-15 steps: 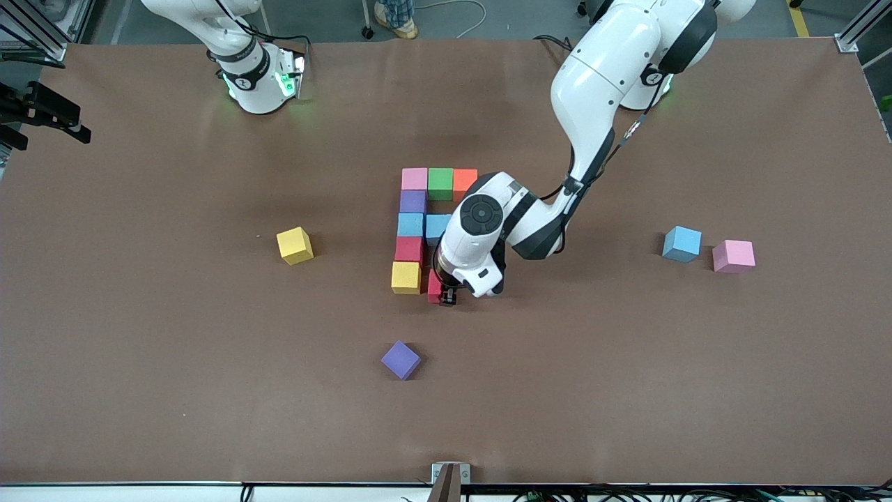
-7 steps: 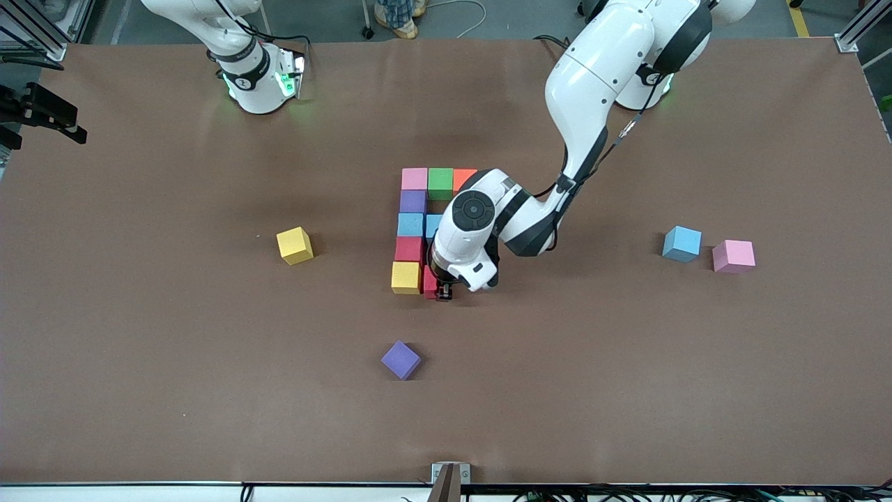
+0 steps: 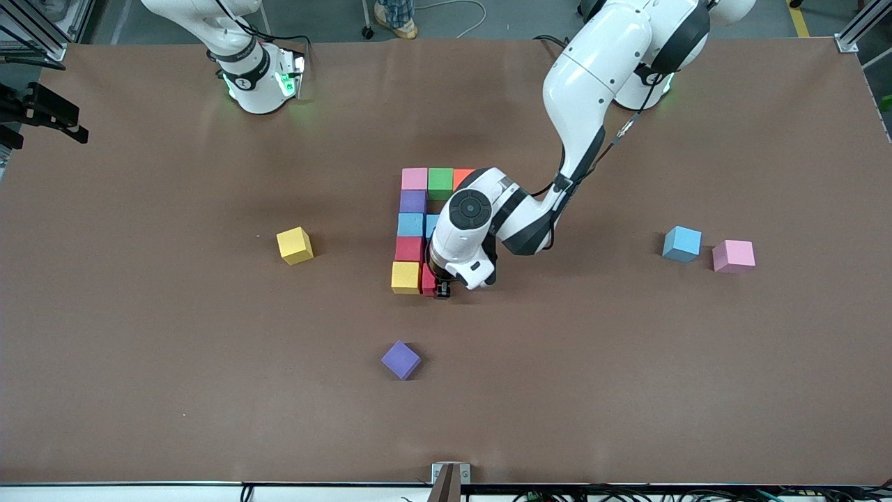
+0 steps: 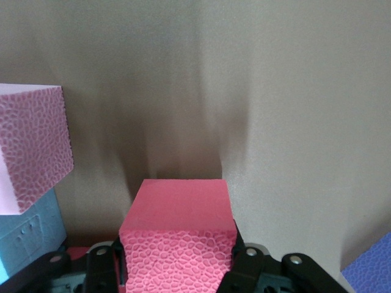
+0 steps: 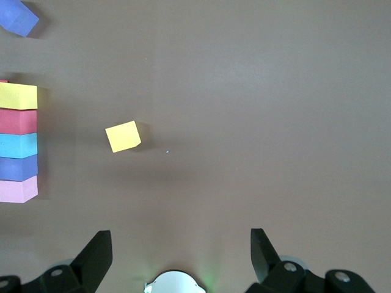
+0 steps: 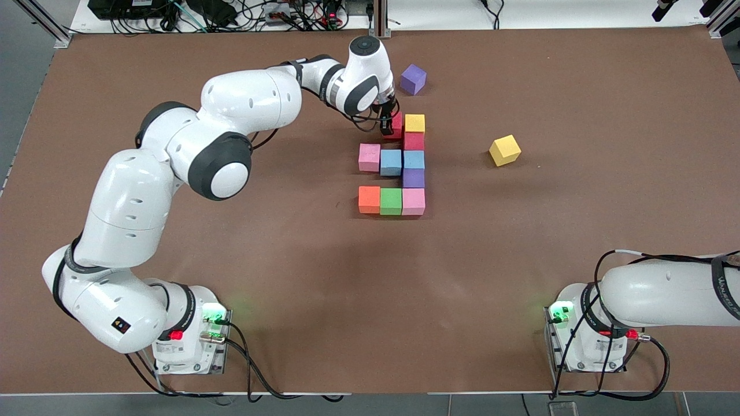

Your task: Arrange 11 blocks into digit 3

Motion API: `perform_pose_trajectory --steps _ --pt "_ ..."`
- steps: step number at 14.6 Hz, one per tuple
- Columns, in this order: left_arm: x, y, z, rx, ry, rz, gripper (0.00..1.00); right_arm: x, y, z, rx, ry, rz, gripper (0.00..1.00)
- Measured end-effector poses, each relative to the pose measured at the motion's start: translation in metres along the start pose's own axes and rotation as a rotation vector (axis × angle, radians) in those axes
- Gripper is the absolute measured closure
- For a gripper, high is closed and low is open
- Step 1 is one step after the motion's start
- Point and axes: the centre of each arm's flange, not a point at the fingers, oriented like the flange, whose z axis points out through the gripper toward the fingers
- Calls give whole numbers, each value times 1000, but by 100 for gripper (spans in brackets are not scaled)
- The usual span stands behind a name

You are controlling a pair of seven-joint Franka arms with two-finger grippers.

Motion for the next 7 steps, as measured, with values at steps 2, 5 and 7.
perform_pose_trajectory --steps 2,5,7 --pt "0 -1 2 3 2 -6 41 0 1 0 -5 -5 1 0" --pt "-2 -4 5 7 4 -24 41 -1 0 1 -13 -8 -1 0" --pt "-3 -5 6 8 4 -30 41 0 -1 1 -14 -8 -3 0"
